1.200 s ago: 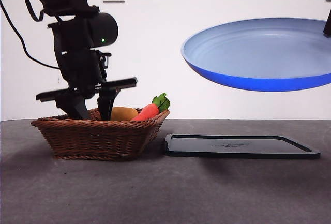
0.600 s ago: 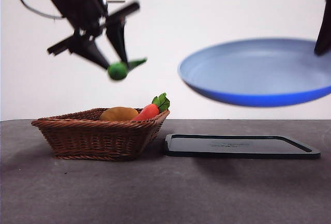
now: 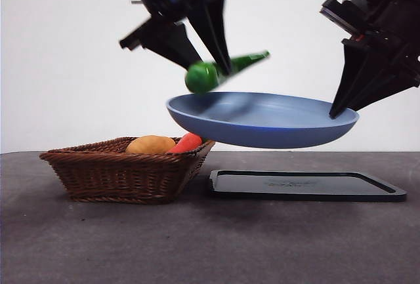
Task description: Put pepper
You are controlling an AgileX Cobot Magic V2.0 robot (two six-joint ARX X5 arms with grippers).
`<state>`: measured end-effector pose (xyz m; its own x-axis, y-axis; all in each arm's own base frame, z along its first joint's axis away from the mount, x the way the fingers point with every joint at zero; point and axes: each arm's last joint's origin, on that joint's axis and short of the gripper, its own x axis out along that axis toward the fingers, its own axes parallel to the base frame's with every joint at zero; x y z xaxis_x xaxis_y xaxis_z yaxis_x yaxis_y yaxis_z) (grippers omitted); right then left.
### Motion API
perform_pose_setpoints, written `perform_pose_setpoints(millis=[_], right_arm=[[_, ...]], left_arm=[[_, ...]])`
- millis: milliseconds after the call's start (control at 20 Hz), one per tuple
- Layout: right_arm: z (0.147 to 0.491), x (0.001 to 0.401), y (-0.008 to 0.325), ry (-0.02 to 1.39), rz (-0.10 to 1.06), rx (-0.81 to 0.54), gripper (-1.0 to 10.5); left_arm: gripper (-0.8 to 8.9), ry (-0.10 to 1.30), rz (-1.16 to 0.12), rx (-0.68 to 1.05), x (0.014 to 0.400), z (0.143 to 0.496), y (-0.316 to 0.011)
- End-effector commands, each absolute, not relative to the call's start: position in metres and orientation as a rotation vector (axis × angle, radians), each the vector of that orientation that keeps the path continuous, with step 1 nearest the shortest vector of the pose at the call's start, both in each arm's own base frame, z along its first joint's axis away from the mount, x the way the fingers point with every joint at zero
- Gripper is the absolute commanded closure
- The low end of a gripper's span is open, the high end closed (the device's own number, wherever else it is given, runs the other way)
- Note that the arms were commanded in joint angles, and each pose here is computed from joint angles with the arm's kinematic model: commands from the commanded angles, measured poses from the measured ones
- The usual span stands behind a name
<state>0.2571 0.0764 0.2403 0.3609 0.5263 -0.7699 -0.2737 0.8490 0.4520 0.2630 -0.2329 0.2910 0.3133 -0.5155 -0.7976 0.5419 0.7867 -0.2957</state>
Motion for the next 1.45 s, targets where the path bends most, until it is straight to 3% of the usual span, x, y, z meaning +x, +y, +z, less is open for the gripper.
perform_pose_setpoints(millis=[50, 250, 350, 550, 800, 1250, 1450], right_arm=[[0.243, 0.26, 0.08, 1.082, 0.526, 0.292, 9.4], [0.242, 0.259, 0.08, 1.102, 0.522, 0.292, 9.4], [0.242, 0.258, 0.08, 1.106, 0.521, 0.293, 9.4], [0.242, 0.258, 0.081, 1.111, 0.524, 0.291, 9.4], [0.241, 0.256, 0.08, 1.13, 0.519, 0.292, 9.4], [0.24, 0.254, 0.08, 1.153, 0.507, 0.291, 9.4], [0.241, 0.262, 0.068, 1.103, 0.434, 0.318, 9.4]], left_arm=[[6.92, 1.036, -0.709, 0.123, 0.265, 0.278, -0.249], [6.87, 1.082, -0.696, 0.159, 0.269, 0.259, -0.258], [6.81, 1.079, -0.704, 0.168, 0.269, 0.258, -0.259], [5.79, 1.082, -0.707, 0.17, 0.268, 0.258, -0.259], [5.79, 1.084, -0.754, 0.157, 0.263, 0.262, -0.263], [5.79, 0.94, -0.826, 0.139, 0.239, 0.316, -0.24], [5.81, 0.806, -0.869, 0.139, 0.215, 0.357, -0.216]])
